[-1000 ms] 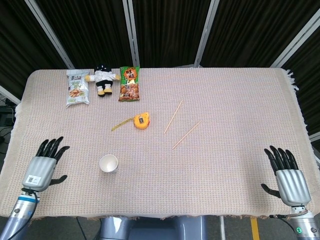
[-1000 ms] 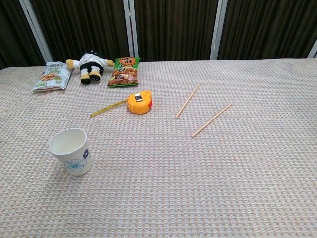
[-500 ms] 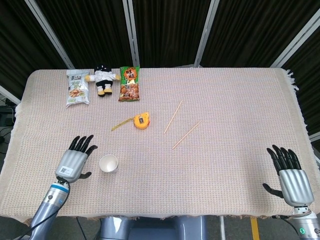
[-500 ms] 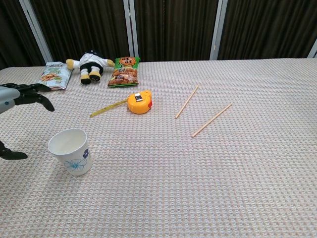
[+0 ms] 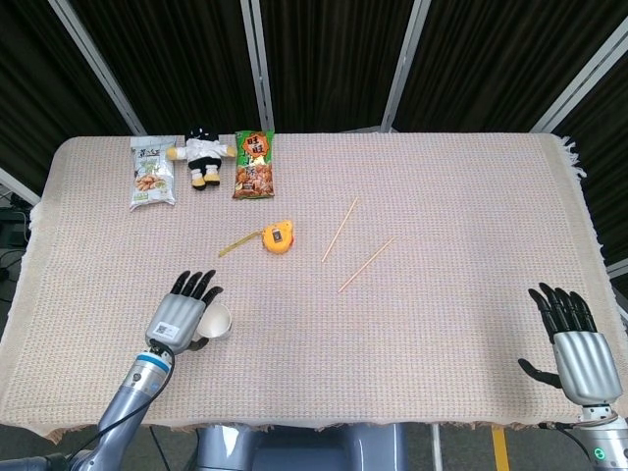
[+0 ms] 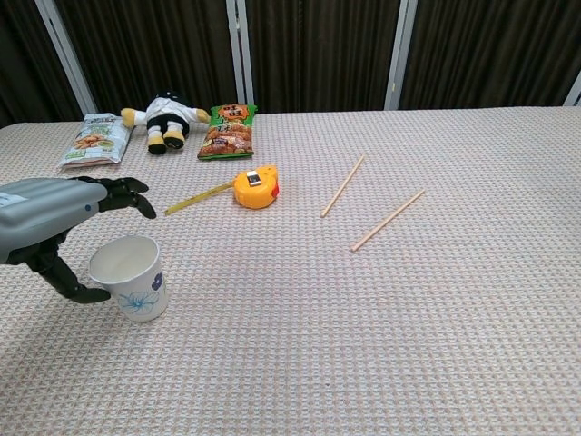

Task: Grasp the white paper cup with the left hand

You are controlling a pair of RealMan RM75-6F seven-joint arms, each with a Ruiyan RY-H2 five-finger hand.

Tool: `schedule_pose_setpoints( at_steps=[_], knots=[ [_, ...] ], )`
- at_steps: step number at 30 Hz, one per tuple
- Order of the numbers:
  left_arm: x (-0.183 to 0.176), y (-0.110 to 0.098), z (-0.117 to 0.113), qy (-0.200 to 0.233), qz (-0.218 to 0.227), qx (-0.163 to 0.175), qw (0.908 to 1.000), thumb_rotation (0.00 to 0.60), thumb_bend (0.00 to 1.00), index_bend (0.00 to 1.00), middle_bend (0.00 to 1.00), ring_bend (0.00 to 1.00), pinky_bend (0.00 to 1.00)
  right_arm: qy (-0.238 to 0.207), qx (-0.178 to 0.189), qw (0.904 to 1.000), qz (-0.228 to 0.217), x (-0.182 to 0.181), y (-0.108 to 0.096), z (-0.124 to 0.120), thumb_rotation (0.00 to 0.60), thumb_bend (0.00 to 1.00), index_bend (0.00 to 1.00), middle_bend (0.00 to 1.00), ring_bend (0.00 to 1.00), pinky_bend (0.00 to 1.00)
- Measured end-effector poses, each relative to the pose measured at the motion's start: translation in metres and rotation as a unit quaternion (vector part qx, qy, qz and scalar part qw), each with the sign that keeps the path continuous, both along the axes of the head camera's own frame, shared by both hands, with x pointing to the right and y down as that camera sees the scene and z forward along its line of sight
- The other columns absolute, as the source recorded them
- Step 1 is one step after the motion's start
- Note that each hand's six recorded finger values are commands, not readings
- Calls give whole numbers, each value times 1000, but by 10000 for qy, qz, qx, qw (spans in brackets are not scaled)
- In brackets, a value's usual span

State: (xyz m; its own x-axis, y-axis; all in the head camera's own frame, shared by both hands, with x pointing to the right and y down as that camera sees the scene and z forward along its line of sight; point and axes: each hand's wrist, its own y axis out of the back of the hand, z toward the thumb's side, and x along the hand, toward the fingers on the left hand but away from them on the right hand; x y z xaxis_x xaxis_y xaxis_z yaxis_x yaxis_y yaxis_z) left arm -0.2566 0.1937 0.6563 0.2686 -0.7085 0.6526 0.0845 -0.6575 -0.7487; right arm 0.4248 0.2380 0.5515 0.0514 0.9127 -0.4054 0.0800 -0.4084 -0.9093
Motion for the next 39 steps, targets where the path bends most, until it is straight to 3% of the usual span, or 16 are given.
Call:
schedule_pose_setpoints(
  at_steps=[5, 15, 23, 31, 39],
  knots=[
    [7, 0, 5, -19, 19, -86, 10000, 600, 244, 221, 0, 0, 0, -16, -12, 10000, 12, 1, 0, 0, 600, 52, 0, 0, 0, 0],
    [13, 3, 8, 29, -30, -167, 9999, 600, 260, 285, 0, 0, 0, -29, 9, 10000, 17, 1, -1, -1, 600, 53, 0, 0, 0, 0],
    [16, 1, 3, 664, -491, -308, 9961, 600, 259, 285, 0, 0, 0, -17, -3, 10000, 12, 1, 0, 0, 600, 54, 0, 0, 0, 0],
    [18, 1, 5, 1621, -957, -251, 9818, 600, 261, 276, 0, 0, 0, -18, -29, 10000, -11, -1, 0, 1, 600, 53, 0, 0, 0, 0],
    [-2, 15, 27, 1425, -793, -292, 9862, 600, 260, 233, 0, 0, 0, -44, -19, 10000, 26, 1, 0, 0, 600, 54, 0, 0, 0, 0]
  ],
)
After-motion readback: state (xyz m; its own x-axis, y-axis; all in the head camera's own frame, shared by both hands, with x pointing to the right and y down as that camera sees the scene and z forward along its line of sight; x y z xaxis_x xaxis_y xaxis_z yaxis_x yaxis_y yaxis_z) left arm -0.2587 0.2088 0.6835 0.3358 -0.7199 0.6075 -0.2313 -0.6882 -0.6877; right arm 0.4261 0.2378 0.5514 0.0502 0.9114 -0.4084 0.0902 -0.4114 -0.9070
